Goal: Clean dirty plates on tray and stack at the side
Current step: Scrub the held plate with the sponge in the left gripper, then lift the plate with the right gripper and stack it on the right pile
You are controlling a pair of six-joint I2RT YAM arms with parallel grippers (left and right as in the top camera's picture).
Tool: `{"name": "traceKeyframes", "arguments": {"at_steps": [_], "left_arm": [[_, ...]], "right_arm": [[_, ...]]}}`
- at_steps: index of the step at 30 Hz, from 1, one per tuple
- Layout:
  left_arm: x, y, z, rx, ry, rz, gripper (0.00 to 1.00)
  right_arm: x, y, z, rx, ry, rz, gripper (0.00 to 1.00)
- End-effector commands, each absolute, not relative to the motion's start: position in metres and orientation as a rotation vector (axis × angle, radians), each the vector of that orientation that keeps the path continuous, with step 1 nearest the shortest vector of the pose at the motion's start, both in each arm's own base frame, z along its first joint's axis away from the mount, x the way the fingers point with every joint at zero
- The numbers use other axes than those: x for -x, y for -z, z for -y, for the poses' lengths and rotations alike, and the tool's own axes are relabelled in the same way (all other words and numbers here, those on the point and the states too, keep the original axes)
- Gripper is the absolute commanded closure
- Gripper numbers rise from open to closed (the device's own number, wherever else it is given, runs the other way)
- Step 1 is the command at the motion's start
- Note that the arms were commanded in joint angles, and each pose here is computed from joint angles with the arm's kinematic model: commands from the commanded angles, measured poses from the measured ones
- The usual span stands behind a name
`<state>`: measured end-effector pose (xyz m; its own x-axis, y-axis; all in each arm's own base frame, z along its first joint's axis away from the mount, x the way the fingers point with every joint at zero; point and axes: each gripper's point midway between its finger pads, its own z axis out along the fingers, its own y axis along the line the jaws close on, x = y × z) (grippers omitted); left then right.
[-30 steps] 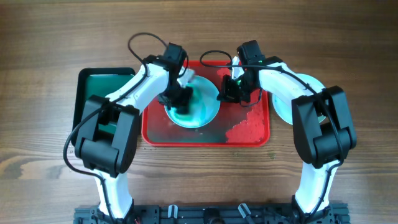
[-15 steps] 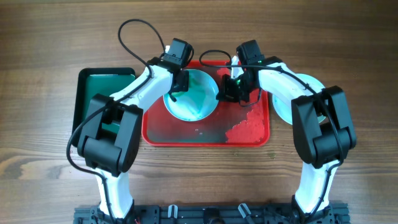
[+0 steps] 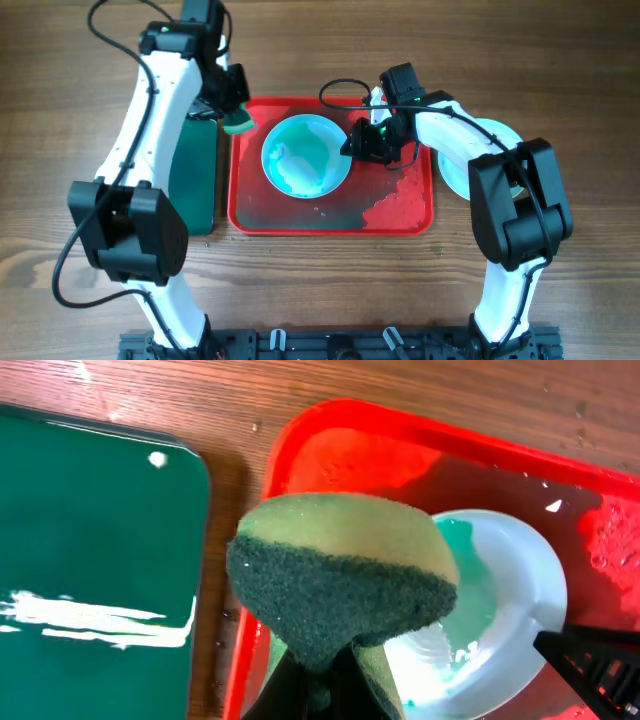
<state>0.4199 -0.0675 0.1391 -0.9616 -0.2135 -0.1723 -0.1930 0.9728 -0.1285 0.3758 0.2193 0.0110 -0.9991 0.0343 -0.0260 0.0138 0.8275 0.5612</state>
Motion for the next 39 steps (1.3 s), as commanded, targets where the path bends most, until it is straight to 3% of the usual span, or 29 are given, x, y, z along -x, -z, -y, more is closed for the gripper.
{"name": "traceKeyframes", "arguments": {"at_steps": [1, 10, 13, 14, 19, 27, 35, 39], "left_arm": [[-0.424, -0.143, 0.065, 0.311, 0.208, -2.92, 0.96], [-0.427, -0.141, 0.07, 0.307, 0.248, -2.918, 0.96], [-0.427, -0.141, 0.07, 0.306, 0.252, -2.918, 0.96], [-0.426, -0.141, 0.07, 0.306, 0.252, -2.92, 0.96], [-0.426, -0.141, 0.07, 0.307, 0.252, -2.92, 0.96], [-0.426, -0.14, 0.07, 0.307, 0.251, -2.921, 0.96], [-0.426, -0.141, 0.07, 0.307, 0.252, -2.92, 0.96], [-0.426, -0.141, 0.07, 0.306, 0.251, -2.92, 0.96]], "right_arm": [[-0.385, -0.006, -0.218, -0.009, -0.854, -2.948, 0.6], [-0.391, -0.007, -0.227, 0.024, -0.705, -2.934, 0.78], [-0.39, -0.013, -0.232, 0.07, -0.595, -2.946, 0.94], [-0.391, -0.02, -0.234, 0.09, -0.556, -2.945, 0.95], [-0.391, -0.053, -0.199, 0.107, -0.267, -2.938, 0.96], [-0.391, -0.196, -0.094, -0.04, 0.429, -2.515, 0.96], [-0.374, -0.236, -0.117, 0.135, 0.851, -2.218, 0.96], [-0.369, -0.258, -0.126, 0.376, 1.072, -2.099, 0.96]]}}
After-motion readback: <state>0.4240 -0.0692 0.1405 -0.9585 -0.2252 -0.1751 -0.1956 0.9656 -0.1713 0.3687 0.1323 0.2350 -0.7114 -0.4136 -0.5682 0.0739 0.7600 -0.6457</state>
